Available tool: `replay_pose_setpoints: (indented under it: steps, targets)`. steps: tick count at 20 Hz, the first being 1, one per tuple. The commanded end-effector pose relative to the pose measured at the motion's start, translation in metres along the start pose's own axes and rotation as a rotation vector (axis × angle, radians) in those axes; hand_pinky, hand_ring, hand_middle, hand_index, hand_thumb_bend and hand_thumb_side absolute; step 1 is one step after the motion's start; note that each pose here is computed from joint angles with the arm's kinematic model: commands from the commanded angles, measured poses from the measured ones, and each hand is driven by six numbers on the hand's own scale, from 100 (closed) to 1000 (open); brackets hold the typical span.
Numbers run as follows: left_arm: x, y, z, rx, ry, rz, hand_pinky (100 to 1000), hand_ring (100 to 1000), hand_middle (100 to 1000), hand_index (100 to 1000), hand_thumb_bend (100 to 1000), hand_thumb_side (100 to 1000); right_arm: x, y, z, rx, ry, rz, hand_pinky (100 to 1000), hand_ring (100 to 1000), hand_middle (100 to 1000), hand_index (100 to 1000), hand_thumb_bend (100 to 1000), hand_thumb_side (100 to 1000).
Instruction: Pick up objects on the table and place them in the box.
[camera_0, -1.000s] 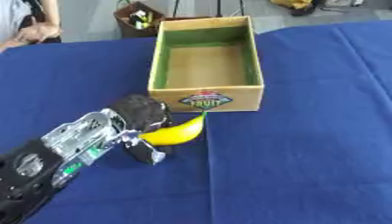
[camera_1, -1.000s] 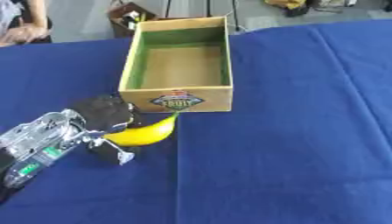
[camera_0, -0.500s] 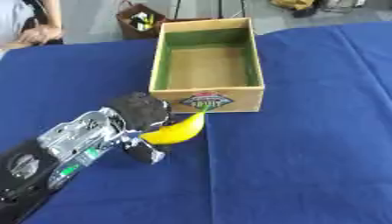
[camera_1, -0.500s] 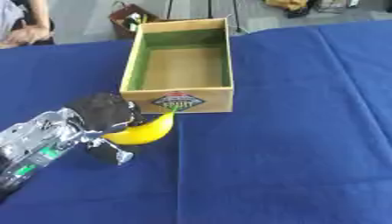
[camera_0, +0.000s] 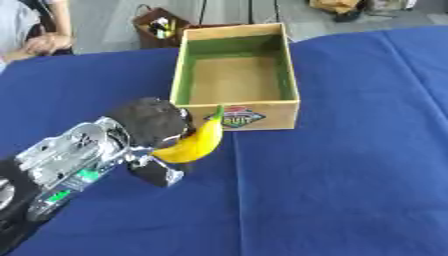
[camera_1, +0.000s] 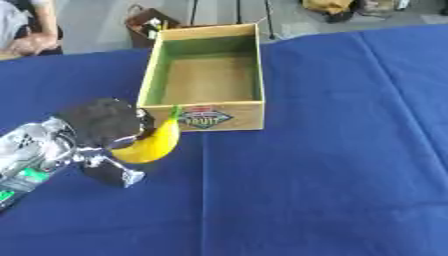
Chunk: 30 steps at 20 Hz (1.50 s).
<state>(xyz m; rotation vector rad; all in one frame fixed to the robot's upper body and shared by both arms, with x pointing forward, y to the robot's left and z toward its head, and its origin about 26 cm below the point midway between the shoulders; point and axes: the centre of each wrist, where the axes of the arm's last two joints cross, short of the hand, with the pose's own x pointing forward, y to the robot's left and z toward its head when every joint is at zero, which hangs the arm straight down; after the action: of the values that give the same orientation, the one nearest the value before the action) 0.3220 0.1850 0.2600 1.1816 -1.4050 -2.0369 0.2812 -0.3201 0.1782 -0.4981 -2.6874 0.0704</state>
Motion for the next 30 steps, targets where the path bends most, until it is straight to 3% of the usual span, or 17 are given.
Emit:
replay_pose_setpoints:
  steps: [1, 16, 30]
  targets:
    - [-0.005, 0.020, 0.017, 0.033, 0.015, -0.039, 301, 455, 521, 629, 100, 366, 0.004, -0.004, -0.007, 0.012, -0.028, 0.007, 779, 721, 624, 791, 100, 886]
    - [-0.026, 0.071, 0.039, 0.201, 0.110, -0.073, 300, 452, 509, 618, 100, 364, 0.004, -0.005, -0.007, 0.021, -0.031, 0.012, 782, 722, 624, 792, 100, 886]
    - [-0.063, 0.099, -0.006, 0.359, 0.224, -0.094, 313, 456, 508, 619, 100, 343, 0.005, -0.003, -0.012, 0.040, -0.056, 0.005, 783, 723, 624, 792, 100, 894]
